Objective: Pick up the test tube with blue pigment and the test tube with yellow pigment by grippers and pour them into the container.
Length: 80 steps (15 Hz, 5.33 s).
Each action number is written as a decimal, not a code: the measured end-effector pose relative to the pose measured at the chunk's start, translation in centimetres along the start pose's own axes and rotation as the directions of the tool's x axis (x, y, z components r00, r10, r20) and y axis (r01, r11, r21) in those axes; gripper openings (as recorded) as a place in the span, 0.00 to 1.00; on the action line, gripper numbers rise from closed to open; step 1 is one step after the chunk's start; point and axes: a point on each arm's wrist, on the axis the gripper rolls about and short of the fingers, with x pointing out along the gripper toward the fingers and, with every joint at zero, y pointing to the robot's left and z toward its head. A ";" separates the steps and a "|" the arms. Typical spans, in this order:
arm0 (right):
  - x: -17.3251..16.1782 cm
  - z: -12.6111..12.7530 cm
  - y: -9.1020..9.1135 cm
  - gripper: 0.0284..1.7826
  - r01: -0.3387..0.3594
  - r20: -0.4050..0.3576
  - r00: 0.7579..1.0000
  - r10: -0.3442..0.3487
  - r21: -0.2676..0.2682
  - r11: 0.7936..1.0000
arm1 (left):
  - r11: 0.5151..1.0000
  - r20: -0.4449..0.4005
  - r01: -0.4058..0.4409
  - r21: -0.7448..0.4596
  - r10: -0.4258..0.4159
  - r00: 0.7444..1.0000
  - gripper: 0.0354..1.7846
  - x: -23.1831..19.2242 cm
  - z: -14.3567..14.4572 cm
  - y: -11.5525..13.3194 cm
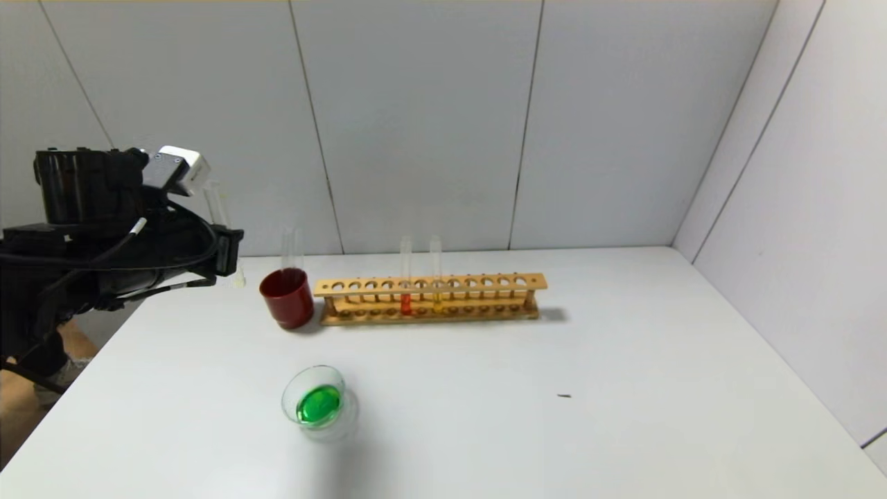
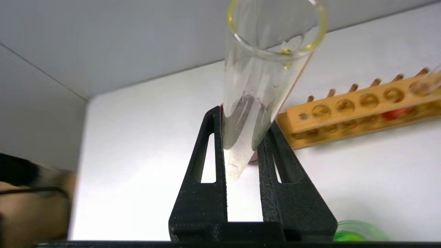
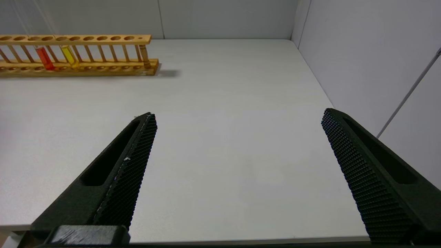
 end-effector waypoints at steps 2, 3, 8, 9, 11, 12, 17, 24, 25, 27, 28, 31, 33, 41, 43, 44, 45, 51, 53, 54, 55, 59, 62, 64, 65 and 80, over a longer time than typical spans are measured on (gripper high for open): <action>0.0 0.0 0.0 0.98 0.000 0.000 1.000 0.000 0.000 1.000 | 0.998 0.019 0.019 -0.059 -0.018 1.000 0.16 1.1 -0.2 0.3; 0.0 0.0 0.0 0.98 0.000 0.000 1.000 0.000 0.000 1.000 | 0.997 0.034 0.019 -0.077 -0.017 0.999 0.16 1.8 -0.3 0.5; 0.0 0.0 0.0 0.98 0.000 0.000 1.000 0.000 0.000 1.000 | 0.995 0.040 0.029 -0.099 -0.025 0.999 0.16 5.7 -1.9 1.4; 0.0 0.0 0.0 0.98 0.000 0.000 1.000 0.000 0.000 1.000 | 0.994 0.030 0.039 -0.101 -0.036 0.999 0.16 6.4 -2.3 1.4; 0.0 0.0 0.0 0.98 0.000 0.000 1.000 0.000 0.000 1.000 | 0.993 0.008 0.042 -0.111 -0.042 0.999 0.16 7.7 -3.1 1.4; 0.0 0.0 0.0 0.98 0.000 0.000 1.000 0.000 0.000 1.000 | 0.992 -0.004 0.043 -0.117 -0.044 0.999 0.16 8.3 -3.5 1.3; 0.0 0.0 0.0 0.98 0.000 0.000 1.000 0.000 0.000 1.000 | 0.992 -0.015 0.041 -0.120 -0.043 0.999 0.16 10.2 -4.7 1.4; 0.0 0.0 0.0 0.98 0.000 0.000 1.000 0.000 0.000 1.000 | 0.991 -0.049 0.042 -0.124 -0.049 0.998 0.16 12.1 -6.8 1.1; 0.0 0.0 0.0 0.98 0.000 0.000 1.000 0.000 0.000 1.000 | 0.991 -0.056 0.043 -0.124 -0.051 0.997 0.16 12.3 -7.0 1.1; 0.0 0.0 0.0 0.98 0.000 0.000 1.000 0.000 0.000 1.000 | 0.991 -0.063 0.043 -0.124 -0.052 0.997 0.18 12.5 -7.3 1.0; 0.0 0.0 0.0 0.98 0.000 0.000 1.000 0.000 0.000 1.000 | 0.991 -0.065 0.042 -0.124 -0.051 0.997 0.21 12.5 -7.3 1.0; 0.0 0.0 0.0 0.98 0.000 0.000 1.000 0.000 0.000 1.000 | 0.992 -0.066 0.038 -0.120 -0.047 0.997 0.40 12.6 -7.4 1.0; 0.0 0.0 0.0 0.98 0.000 0.000 1.000 0.000 0.000 1.000 | 0.992 -0.063 0.040 -0.117 -0.048 0.997 0.61 12.5 -7.2 0.9; 0.0 0.0 0.0 0.98 0.000 0.000 1.000 0.000 0.000 1.000 | 0.994 0.022 0.029 -0.105 -0.026 0.999 0.98 8.8 -3.3 1.5; 0.0 0.0 0.0 0.98 0.000 0.000 1.000 0.000 0.000 1.000 | 0.994 0.058 0.025 -0.103 -0.019 0.998 0.98 6.6 -1.4 1.7; 0.0 0.0 0.0 0.98 0.000 0.000 1.000 0.000 0.000 1.000 | 0.995 0.082 0.022 -0.101 -0.013 0.997 0.98 5.0 -0.2 1.9; 0.0 0.0 0.0 0.98 0.000 0.000 1.000 0.000 0.000 1.000 | 0.995 0.110 0.019 -0.098 -0.008 0.994 0.98 3.3 1.0 2.0; 0.0 0.0 0.0 0.98 0.000 0.000 1.000 0.000 0.000 1.000 | 0.996 0.251 0.009 -0.086 0.013 0.968 0.98 -13.4 6.1 2.1; 0.0 0.0 0.0 0.98 0.000 0.000 1.000 0.000 0.000 1.000 | 0.996 0.259 0.008 -0.085 0.014 0.966 0.98 -19.9 5.1 1.6; 0.0 0.0 0.0 0.98 0.000 0.000 1.000 0.000 0.000 1.000 | 0.996 0.259 0.009 -0.085 0.014 0.966 0.98 -22.8 4.0 1.2; 0.0 0.0 0.0 0.98 0.000 0.000 1.000 0.000 0.000 1.000 | 0.996 0.269 0.008 -0.085 0.015 0.963 0.98 -25.3 2.7 0.9; 0.0 0.0 0.0 0.98 0.000 0.000 1.000 0.000 0.000 1.000 | 0.997 0.365 -0.020 -0.077 0.047 0.930 0.98 -33.1 -4.6 -0.8; 0.0 0.0 0.0 0.98 0.000 0.000 1.000 0.000 0.000 1.000 | 0.994 0.394 -0.070 -0.085 0.098 0.914 0.98 -34.2 -10.8 -2.0; 0.0 0.0 0.0 0.98 0.000 0.000 1.000 0.000 0.001 1.000 | 0.989 0.347 -0.110 -0.100 0.138 0.928 0.98 -32.4 -14.3 -2.4; 0.0 0.0 0.0 0.98 0.000 0.000 1.000 0.000 0.000 1.000 | 0.987 0.314 -0.121 -0.102 0.148 0.938 0.98 -31.2 -15.9 -2.6; 0.0 0.0 0.0 0.98 0.001 -0.001 1.000 -0.001 0.001 1.000 | 0.982 0.210 -0.054 -0.179 0.092 0.973 0.98 -27.4 -21.1 -3.5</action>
